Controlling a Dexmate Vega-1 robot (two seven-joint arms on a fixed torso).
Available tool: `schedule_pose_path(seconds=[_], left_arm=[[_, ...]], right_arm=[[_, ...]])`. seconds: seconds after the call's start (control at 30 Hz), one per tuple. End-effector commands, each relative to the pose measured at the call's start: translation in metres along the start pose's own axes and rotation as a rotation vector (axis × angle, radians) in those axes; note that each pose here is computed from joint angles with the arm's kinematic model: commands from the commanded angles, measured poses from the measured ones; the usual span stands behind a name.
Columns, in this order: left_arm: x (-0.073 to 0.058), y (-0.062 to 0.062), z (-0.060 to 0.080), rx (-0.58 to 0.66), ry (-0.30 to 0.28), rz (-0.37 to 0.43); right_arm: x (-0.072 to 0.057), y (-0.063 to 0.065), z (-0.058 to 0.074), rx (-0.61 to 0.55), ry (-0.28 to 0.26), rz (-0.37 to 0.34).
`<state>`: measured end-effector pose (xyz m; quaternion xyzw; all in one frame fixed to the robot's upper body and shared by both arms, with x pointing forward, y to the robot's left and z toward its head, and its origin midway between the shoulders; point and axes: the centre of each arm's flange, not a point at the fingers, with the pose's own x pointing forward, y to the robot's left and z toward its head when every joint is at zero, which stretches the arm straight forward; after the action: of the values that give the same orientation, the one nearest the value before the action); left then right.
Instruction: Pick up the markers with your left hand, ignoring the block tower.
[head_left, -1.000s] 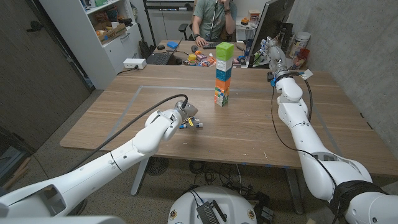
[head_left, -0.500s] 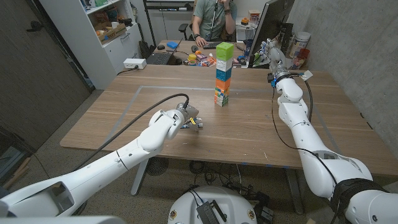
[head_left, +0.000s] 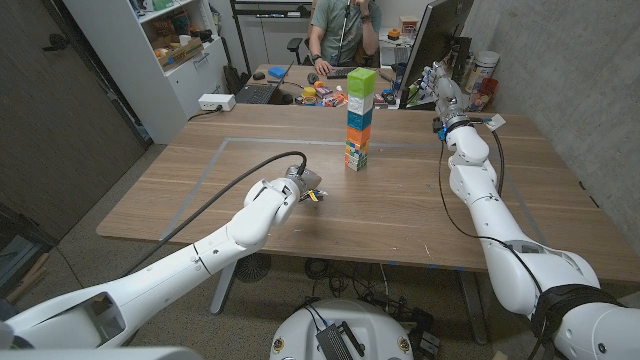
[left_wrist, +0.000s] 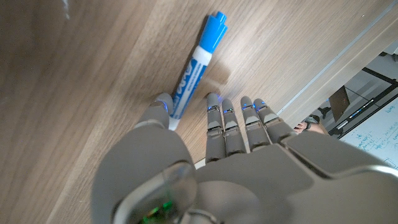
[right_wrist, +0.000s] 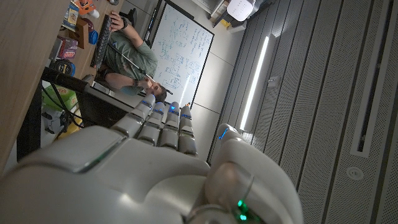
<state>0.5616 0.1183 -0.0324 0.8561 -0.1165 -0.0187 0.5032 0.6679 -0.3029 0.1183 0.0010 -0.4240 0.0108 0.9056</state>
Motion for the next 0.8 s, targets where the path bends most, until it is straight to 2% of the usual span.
schedule_pose_path(seconds=[0.03, 0.53, 0.8], left_arm=[[0.0018, 0.0068, 0.0058, -0.017, 0.000, 0.023], [0.0014, 0.0087, 0.0091, -0.039, 0.012, 0.071], [0.0039, 0.0034, 0.0120, -0.057, 0.003, 0.034]], right_arm=[[0.0009, -0.0073, 0.0006, 0.010, -0.004, -0.006], [0.0024, -0.0107, 0.0020, -0.004, 0.001, 0.002], [0.0040, -0.0109, 0.0022, -0.007, 0.007, 0.004]])
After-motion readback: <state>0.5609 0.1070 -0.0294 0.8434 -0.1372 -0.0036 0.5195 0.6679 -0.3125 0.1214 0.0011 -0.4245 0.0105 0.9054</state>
